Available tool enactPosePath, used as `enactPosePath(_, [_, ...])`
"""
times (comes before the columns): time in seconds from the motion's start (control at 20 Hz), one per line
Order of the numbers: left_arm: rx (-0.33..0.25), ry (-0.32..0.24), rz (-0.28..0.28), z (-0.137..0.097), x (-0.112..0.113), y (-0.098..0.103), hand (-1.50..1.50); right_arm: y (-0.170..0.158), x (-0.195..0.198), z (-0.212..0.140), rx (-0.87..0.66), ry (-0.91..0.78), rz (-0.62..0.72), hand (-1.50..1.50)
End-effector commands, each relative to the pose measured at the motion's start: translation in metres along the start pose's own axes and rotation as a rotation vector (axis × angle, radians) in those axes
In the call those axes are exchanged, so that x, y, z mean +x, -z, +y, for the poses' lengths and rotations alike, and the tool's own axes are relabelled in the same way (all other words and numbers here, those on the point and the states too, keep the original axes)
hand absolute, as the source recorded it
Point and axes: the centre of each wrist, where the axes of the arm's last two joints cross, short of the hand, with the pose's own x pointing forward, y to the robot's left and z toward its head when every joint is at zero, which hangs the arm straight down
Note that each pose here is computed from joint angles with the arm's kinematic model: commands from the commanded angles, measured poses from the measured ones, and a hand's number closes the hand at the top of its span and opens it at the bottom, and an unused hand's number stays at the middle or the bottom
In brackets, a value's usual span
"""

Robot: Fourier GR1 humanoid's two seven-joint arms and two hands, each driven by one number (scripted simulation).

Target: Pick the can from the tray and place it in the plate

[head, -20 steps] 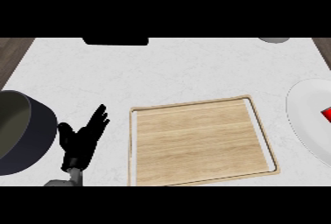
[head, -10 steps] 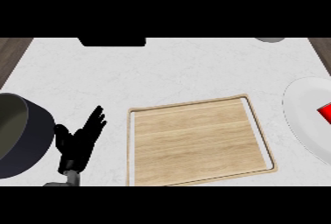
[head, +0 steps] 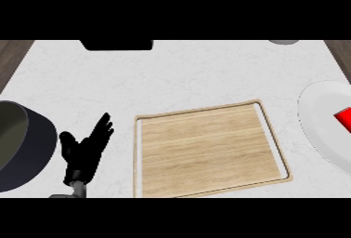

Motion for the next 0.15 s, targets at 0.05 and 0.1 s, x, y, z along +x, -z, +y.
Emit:
enactPosePath(0.05, [-0.002, -0.004, 0.038, 0.001, 0.005, 0.012, 0.0, -0.024, -0.019, 0.008, 0.08, 0.119, -0.12, -1.5])
enactPosePath(0.1, [0.018, 0.004, 0.033, 0.0, -0.006, 0.0, 0.0, -0.028, -0.013, -0.005, 0.077, 0.12, -0.119, -1.5])
